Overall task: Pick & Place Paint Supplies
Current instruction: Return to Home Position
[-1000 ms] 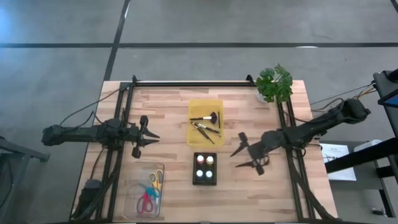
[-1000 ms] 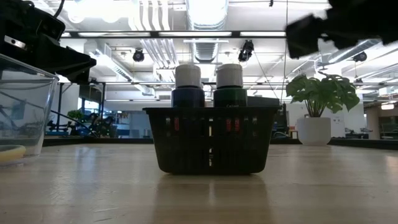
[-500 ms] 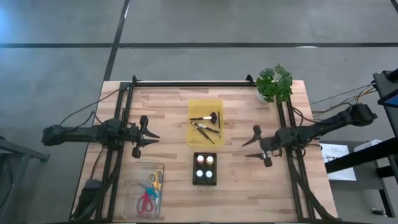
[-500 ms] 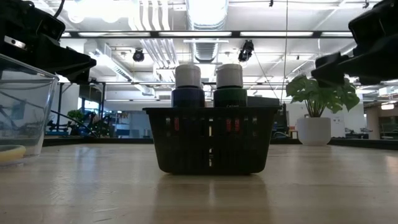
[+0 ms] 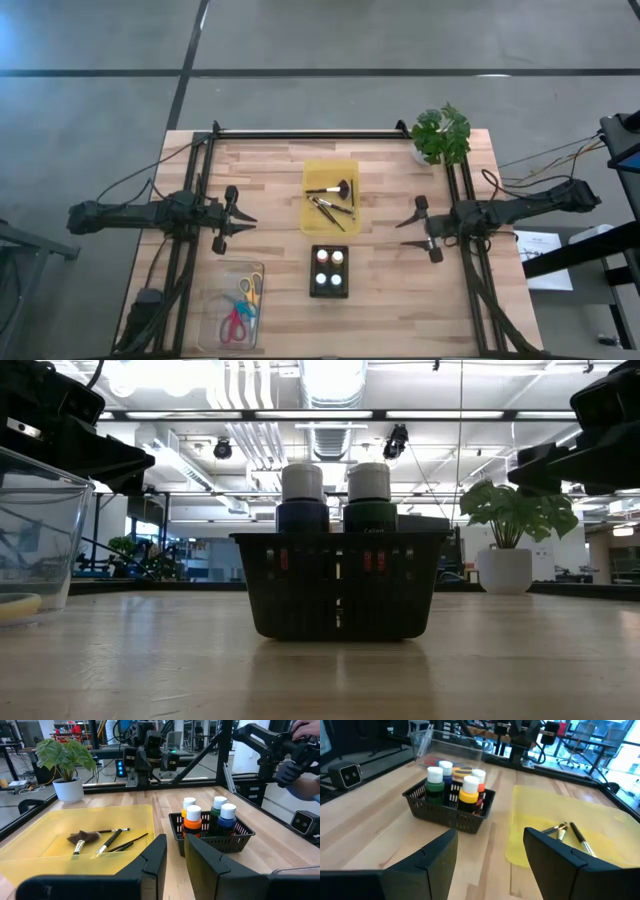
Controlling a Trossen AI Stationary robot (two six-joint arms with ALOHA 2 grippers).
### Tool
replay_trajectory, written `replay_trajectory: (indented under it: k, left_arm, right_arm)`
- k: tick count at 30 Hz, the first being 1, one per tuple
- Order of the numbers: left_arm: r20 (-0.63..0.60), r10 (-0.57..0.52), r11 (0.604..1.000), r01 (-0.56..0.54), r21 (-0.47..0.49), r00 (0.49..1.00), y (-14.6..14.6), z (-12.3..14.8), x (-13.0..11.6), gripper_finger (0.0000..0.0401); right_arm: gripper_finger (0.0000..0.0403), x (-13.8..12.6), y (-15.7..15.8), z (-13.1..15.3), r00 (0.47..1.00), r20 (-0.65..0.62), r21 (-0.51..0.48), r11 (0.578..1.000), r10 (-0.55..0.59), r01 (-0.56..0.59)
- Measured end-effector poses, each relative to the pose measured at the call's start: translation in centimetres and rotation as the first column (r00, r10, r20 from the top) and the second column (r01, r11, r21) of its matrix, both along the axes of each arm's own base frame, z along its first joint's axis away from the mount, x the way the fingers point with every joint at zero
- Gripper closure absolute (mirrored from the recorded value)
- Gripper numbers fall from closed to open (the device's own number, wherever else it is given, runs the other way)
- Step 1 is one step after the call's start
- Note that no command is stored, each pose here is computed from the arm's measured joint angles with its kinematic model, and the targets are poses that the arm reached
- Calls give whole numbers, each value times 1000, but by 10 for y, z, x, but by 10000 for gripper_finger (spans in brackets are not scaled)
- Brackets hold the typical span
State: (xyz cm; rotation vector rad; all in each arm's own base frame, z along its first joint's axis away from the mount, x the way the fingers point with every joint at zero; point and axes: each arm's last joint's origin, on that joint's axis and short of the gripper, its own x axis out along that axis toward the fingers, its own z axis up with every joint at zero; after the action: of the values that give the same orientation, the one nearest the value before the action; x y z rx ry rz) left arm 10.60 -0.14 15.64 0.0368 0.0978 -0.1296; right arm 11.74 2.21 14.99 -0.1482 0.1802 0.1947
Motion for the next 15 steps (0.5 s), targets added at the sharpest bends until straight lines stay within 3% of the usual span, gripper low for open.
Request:
replay_trajectory:
  k: [15]
  left_arm:
    - [-1, 0, 1000, 0, 0, 1000, 0, 0, 0, 326]
  right_arm:
    - [177, -13, -4, 5, 997, 76, -76, 997, -22, 28]
